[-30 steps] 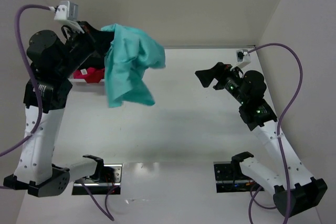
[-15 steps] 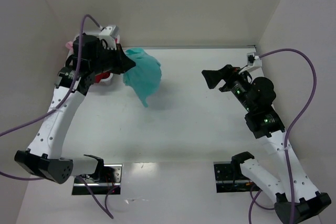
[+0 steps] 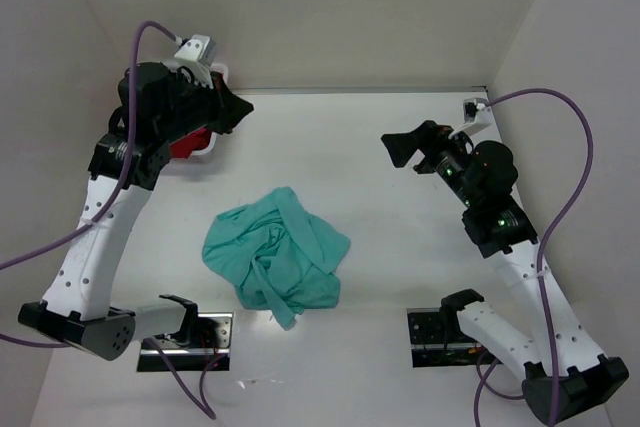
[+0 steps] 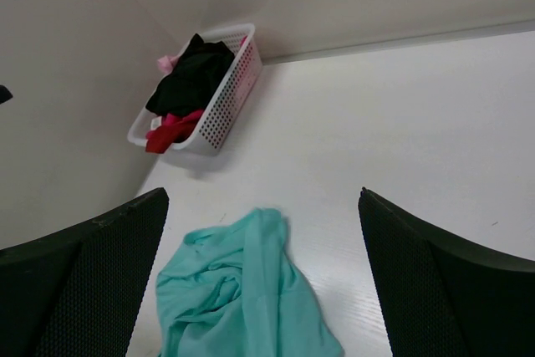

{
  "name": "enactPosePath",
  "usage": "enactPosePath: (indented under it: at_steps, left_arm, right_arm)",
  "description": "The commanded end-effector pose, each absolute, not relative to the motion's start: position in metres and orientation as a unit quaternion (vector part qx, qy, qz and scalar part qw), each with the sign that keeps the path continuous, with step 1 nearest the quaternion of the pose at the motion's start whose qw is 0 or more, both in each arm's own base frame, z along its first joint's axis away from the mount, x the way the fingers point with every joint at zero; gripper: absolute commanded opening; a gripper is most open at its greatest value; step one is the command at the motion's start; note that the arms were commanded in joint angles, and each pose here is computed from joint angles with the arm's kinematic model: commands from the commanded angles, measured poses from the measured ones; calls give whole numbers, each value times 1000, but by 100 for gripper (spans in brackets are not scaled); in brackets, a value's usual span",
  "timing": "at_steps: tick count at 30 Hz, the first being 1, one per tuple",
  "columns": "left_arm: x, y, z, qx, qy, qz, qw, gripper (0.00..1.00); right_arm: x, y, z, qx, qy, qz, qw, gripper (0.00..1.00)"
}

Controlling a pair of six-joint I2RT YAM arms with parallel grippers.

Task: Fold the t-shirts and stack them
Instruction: Move the tshirt to the center of the board

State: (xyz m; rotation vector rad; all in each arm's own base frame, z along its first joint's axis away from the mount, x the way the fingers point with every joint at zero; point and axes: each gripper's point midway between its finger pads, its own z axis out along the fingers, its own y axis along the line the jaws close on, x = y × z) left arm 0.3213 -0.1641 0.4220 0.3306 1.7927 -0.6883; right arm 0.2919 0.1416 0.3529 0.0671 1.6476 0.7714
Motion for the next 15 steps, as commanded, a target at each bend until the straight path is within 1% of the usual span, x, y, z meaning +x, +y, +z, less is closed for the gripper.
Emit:
enactPosePath:
  at_steps: [1, 2, 3, 4, 6, 7, 8, 9, 11, 13, 14, 15]
  left_arm:
    - [328, -157, 416, 132, 763, -269, 572, 2]
    - [332, -152, 407, 119, 777, -253, 565, 6]
    - [335, -147, 397, 117, 789, -237, 555, 14]
    - [335, -147, 387, 119, 800, -233, 540, 46]
    - [332, -144, 360, 103, 826, -227, 506, 65]
    - [331, -135, 351, 81, 835, -207, 503, 69]
    - [326, -127, 346, 52, 841, -199, 500, 79]
    - [323, -119, 331, 33, 851, -181, 492, 84]
    - [315, -92, 328, -17, 850, -132, 509, 88]
    - [299, -71, 317, -52, 851, -95, 513, 93]
    - [296, -58, 316, -81, 847, -71, 521, 96]
    - [291, -54, 314, -85, 845, -66, 523, 96]
  right_arm:
    - [293, 141, 371, 27, 701, 334, 630, 100]
    - [293, 141, 371, 27, 701, 334, 630, 100]
    - [290, 145, 371, 19, 701, 341, 626, 100]
    - [290, 149, 367, 10, 705, 348, 618, 100]
    - [294, 163, 352, -21, 722, 359, 591, 100]
    - [298, 169, 337, -29, 738, 356, 572, 100]
    - [310, 175, 317, -28, 761, 345, 549, 100]
    - [316, 181, 314, -37, 767, 338, 544, 100]
    - [319, 202, 303, -57, 778, 336, 527, 100]
    - [333, 220, 291, -76, 789, 312, 523, 100]
    - [331, 238, 285, -96, 793, 310, 516, 100]
    - [344, 250, 267, -105, 809, 294, 498, 100]
